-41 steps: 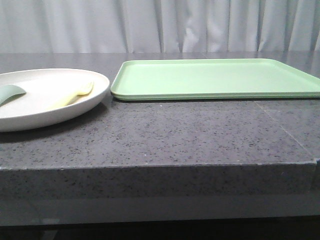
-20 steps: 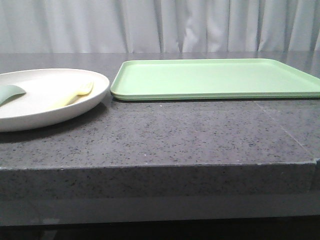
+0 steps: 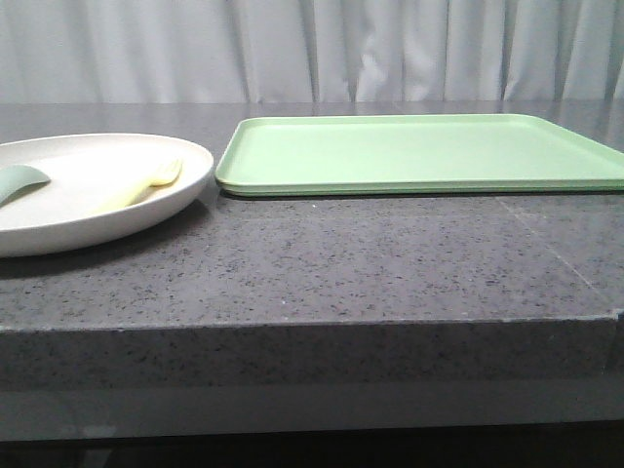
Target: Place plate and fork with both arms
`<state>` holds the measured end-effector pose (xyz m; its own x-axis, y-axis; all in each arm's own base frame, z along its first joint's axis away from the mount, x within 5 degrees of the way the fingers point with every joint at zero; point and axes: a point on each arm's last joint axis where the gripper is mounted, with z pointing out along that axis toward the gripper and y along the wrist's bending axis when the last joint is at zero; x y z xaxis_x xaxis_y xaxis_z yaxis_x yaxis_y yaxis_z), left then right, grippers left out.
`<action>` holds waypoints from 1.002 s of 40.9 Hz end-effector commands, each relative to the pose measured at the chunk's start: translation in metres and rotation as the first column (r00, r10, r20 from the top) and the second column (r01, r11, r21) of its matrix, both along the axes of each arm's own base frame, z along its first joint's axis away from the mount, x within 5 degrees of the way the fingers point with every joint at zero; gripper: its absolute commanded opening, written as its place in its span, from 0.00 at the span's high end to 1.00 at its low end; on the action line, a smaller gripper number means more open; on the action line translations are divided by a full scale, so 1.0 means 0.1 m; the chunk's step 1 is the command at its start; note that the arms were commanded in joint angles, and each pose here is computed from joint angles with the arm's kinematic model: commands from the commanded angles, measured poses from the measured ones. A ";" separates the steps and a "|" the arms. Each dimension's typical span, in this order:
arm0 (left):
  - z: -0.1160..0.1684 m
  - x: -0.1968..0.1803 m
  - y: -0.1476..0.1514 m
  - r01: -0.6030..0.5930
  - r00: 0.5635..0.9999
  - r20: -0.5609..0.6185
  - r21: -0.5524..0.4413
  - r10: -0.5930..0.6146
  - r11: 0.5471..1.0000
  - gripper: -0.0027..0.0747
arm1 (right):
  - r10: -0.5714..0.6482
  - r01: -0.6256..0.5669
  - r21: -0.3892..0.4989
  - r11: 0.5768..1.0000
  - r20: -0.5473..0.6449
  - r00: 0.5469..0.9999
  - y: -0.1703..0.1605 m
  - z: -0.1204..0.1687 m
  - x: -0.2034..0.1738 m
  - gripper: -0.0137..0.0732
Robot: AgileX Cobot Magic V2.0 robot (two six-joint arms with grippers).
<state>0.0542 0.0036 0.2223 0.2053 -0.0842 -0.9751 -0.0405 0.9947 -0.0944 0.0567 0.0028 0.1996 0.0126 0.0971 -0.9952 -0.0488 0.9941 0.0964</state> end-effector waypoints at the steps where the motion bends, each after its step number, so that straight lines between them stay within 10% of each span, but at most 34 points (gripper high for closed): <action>1: 0.18 -0.07 0.01 -0.016 0.980 0.200 -0.001 0.016 1.000 0.99 | -0.005 0.005 0.003 1.000 0.164 0.986 -0.01 0.26 -0.05 0.92; 10: 0.70 -0.18 0.00 -0.015 0.959 0.284 0.015 0.010 1.000 0.99 | -0.001 0.000 0.007 1.000 0.268 0.964 -0.01 0.87 -0.20 0.92; 21: 1.29 0.17 0.00 -0.005 0.999 -0.036 0.093 0.008 0.996 0.99 | 0.014 -0.014 -0.003 1.000 0.098 0.995 0.01 1.59 0.04 0.91; 34: 1.37 0.51 0.02 0.011 0.976 -0.217 0.083 0.007 0.996 0.99 | 0.023 -0.025 -0.014 1.000 -0.156 0.987 0.04 1.65 0.49 0.90; 41: 1.35 0.51 0.02 0.012 0.974 -0.228 0.083 0.007 0.996 0.80 | 0.024 -0.026 -0.014 1.000 -0.170 0.985 0.04 1.64 0.49 0.68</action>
<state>0.1049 0.0052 0.3407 -0.1158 -0.0057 -0.9933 -0.0492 0.9988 0.0000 0.1046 0.0073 0.3464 -0.2514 0.0810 -0.9645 -0.0495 0.9941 0.0964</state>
